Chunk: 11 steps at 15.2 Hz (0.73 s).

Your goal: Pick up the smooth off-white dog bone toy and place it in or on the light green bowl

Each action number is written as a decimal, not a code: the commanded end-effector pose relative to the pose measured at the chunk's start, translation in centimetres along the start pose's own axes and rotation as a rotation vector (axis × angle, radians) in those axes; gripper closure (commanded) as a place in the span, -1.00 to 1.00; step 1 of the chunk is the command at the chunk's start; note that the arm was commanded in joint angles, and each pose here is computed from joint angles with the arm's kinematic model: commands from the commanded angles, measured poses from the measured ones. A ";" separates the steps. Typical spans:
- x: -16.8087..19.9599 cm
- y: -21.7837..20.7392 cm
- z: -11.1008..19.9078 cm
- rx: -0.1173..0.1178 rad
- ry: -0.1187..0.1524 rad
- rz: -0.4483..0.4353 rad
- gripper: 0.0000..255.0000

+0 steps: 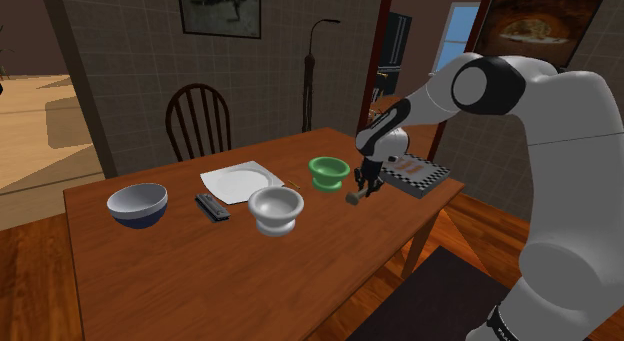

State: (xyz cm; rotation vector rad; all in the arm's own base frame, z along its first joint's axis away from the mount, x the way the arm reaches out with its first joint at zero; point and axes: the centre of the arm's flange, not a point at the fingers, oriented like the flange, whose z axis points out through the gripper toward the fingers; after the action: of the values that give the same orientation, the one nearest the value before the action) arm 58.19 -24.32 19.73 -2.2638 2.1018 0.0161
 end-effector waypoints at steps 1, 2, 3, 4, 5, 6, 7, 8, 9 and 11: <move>0.0 -0.1 -1.0 0.000 0.000 0.000 1.00; 0.0 -0.1 -1.5 0.000 0.000 0.000 1.00; 0.0 -0.1 -2.0 0.000 0.000 0.000 1.00; 0.0 -0.1 -2.6 0.000 0.000 0.000 1.00; -0.1 -0.1 -3.1 0.000 0.000 0.000 1.00; -0.1 -0.2 -3.6 0.000 0.000 0.000 1.00; -0.1 -0.2 -4.1 0.000 0.000 0.000 1.00; -0.1 -0.2 -4.7 0.000 0.000 0.000 1.00; -0.1 -0.2 -5.2 0.000 0.000 0.000 1.00; -0.2 -0.2 -6.3 0.000 0.000 0.000 1.00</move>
State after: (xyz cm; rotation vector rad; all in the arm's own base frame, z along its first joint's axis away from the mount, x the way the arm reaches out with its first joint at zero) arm 58.18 -24.35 25.43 -2.2637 2.1019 0.0154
